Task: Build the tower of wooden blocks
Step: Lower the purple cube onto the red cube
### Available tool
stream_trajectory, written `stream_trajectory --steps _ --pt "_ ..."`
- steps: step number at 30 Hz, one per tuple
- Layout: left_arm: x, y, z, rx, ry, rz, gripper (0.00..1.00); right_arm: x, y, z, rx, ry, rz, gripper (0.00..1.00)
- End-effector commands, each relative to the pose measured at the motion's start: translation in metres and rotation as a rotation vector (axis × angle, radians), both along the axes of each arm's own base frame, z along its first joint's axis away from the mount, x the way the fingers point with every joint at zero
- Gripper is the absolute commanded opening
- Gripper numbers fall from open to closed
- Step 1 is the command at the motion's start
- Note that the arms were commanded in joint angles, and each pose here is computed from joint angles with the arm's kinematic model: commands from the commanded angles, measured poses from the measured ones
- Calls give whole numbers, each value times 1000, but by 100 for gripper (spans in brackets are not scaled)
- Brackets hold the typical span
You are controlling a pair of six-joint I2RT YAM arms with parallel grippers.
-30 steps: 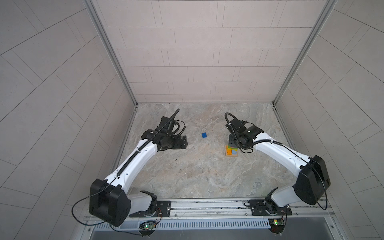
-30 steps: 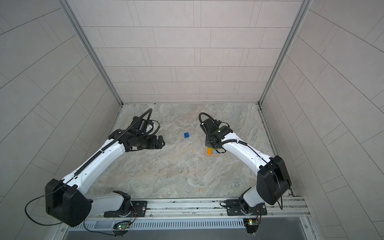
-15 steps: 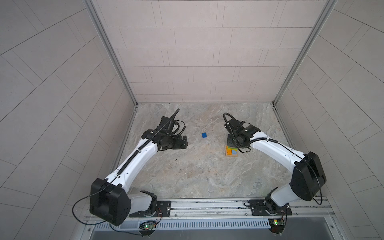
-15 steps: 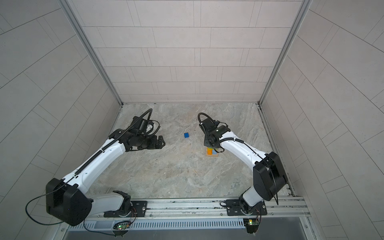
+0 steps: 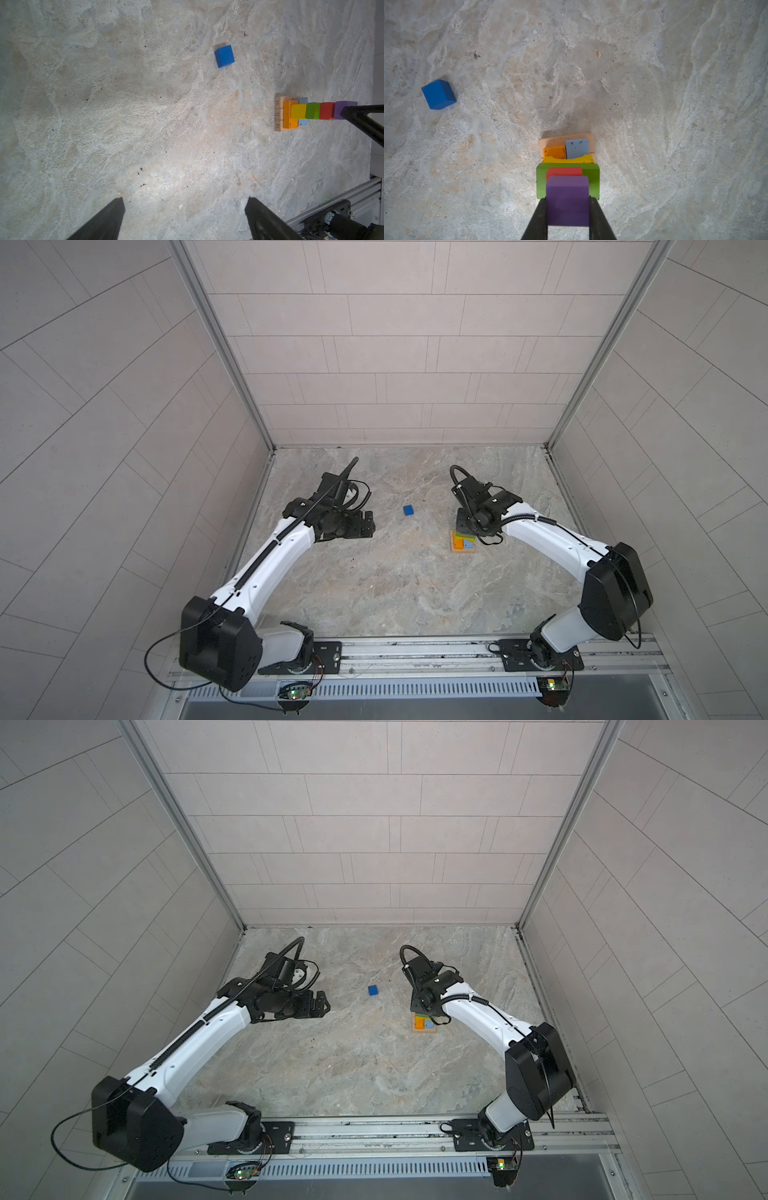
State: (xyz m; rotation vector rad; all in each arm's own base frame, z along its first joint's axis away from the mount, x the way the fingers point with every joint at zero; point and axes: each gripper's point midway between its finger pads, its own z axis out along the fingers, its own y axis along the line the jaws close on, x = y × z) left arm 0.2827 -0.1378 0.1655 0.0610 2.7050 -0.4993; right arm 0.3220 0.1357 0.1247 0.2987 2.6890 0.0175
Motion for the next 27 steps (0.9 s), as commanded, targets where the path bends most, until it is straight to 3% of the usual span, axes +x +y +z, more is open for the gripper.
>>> stream_trajectory --steps 1,27 --pt "1 1 -3 3 3 -2 98 -3 -3 -5 -18 16 8 25" --pt "1 1 -3 -1 3 -6 98 -3 -2 2 13 -5 1 26"
